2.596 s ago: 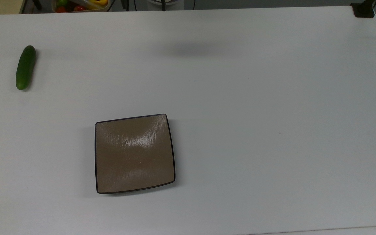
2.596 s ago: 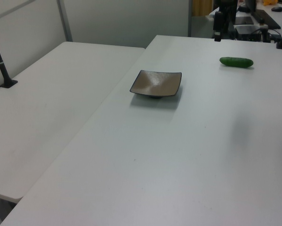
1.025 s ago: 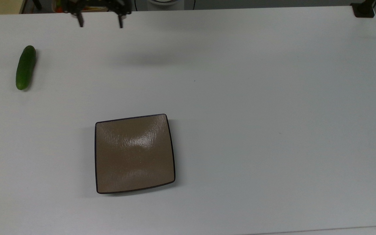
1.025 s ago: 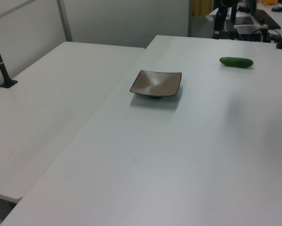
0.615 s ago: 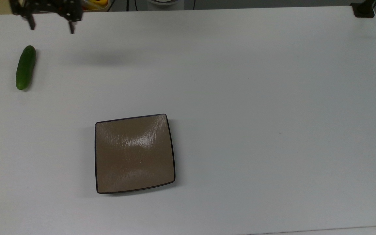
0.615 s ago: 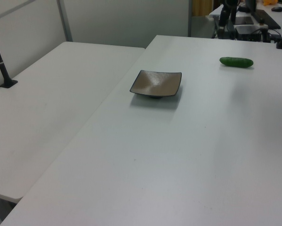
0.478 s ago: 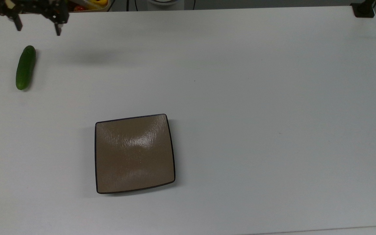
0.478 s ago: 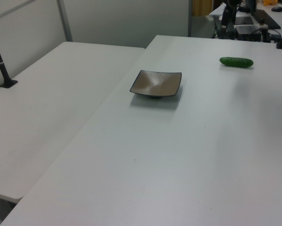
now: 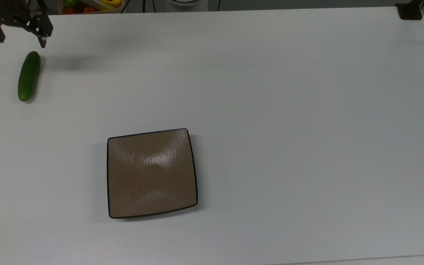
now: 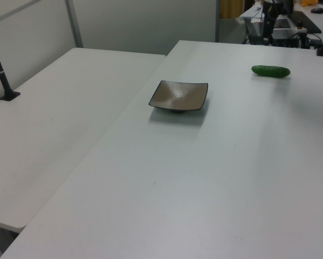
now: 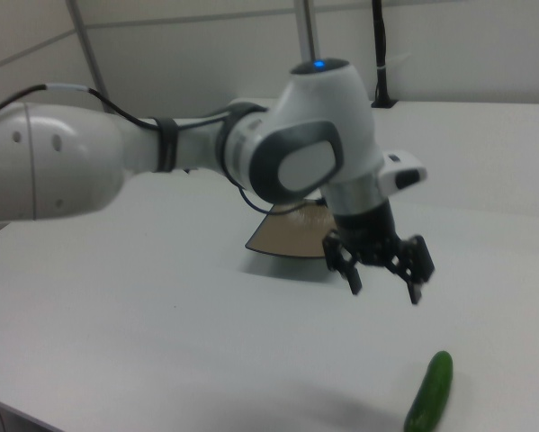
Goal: Cucumber placed on a ceramic plate
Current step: 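Move the open gripper over the green cucumber, then lower the gripper around the cucumber and close it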
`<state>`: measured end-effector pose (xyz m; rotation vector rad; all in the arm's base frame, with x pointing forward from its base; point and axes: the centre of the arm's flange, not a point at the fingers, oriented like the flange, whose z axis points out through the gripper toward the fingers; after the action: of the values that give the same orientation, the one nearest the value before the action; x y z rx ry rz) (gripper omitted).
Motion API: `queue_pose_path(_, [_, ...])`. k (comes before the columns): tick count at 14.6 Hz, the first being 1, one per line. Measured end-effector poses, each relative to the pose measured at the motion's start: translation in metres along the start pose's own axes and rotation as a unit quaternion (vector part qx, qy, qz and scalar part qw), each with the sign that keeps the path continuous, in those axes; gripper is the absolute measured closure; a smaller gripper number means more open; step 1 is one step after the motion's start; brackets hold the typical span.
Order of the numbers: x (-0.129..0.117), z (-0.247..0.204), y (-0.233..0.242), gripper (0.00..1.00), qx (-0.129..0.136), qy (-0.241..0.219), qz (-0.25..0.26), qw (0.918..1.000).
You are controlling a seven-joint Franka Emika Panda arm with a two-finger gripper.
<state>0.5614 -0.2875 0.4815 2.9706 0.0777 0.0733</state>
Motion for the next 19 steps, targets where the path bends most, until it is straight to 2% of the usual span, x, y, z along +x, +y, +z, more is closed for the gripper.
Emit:
queue_pose_path(8, [-0.014, 0.091, 0.021, 0.00, -0.003, -0.018, 0.015, 0.9997])
queue_pose_path(15, [-0.019, 0.140, 0.019, 0.00, -0.025, -0.025, -0.004, 0.9994])
queue_pose_path(19, [-0.027, 0.156, 0.028, 0.00, -0.046, -0.039, -0.020, 0.9980])
